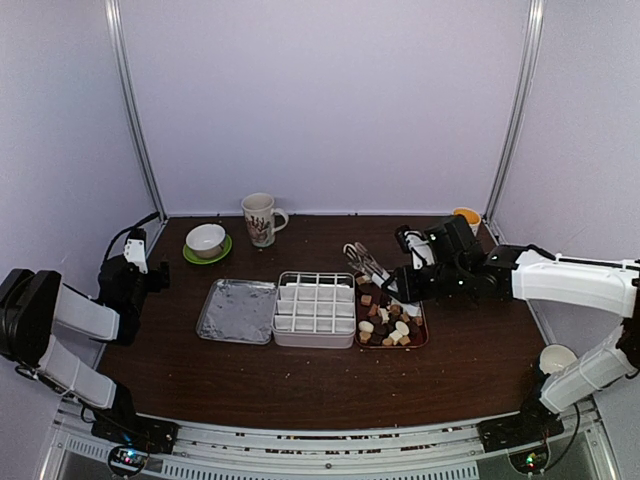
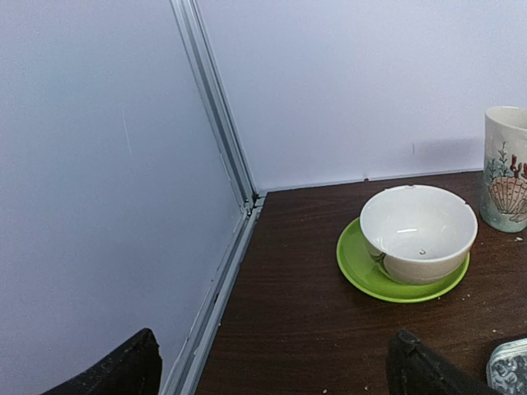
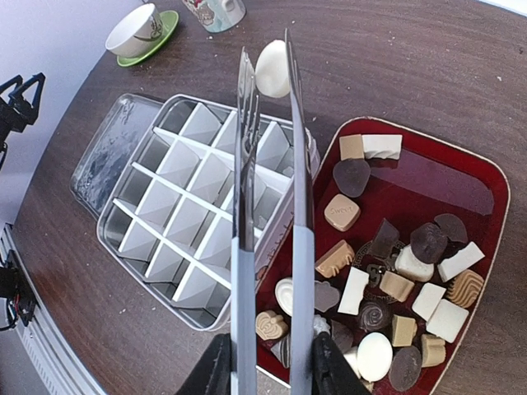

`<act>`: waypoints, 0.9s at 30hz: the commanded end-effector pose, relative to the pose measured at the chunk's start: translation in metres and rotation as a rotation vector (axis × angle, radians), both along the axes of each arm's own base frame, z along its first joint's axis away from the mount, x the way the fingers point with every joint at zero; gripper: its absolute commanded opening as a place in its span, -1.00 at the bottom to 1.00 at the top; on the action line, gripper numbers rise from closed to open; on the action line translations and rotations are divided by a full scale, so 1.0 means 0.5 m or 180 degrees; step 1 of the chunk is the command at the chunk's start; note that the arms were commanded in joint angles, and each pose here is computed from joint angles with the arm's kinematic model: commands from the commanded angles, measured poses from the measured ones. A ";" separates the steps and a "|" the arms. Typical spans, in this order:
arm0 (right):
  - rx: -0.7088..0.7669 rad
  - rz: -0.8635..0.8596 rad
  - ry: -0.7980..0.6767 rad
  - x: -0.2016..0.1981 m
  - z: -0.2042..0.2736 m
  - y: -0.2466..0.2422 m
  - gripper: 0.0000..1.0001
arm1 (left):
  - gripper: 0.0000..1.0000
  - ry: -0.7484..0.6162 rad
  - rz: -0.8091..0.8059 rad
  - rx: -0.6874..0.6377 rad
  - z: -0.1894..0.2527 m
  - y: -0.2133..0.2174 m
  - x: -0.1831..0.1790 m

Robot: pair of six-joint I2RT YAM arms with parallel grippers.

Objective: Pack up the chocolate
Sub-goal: Place the fake chocolate in the empty pocket of the box.

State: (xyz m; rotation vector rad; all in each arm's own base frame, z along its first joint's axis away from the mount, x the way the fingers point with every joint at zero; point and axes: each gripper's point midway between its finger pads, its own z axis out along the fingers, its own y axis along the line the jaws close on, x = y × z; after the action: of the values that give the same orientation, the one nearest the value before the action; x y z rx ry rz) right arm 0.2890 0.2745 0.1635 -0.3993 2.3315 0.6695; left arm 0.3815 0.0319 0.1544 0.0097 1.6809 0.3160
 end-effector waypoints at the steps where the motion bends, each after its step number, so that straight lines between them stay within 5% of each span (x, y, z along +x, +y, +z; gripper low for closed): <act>1: 0.0049 0.0156 -0.0116 0.012 0.023 0.038 -0.62 | 0.96 -0.0140 -0.0011 -0.0033 0.024 0.002 0.008; 27: -0.0158 0.0230 -0.0005 0.009 -0.027 0.056 -0.61 | 0.96 -0.0141 -0.0010 -0.0031 0.024 0.002 0.009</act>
State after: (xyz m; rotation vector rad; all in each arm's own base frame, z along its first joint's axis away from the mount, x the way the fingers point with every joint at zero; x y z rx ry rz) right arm 0.2861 0.2929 0.1354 -0.4946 2.3992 0.6349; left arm 0.3815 0.0319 0.1544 0.0097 1.6809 0.3160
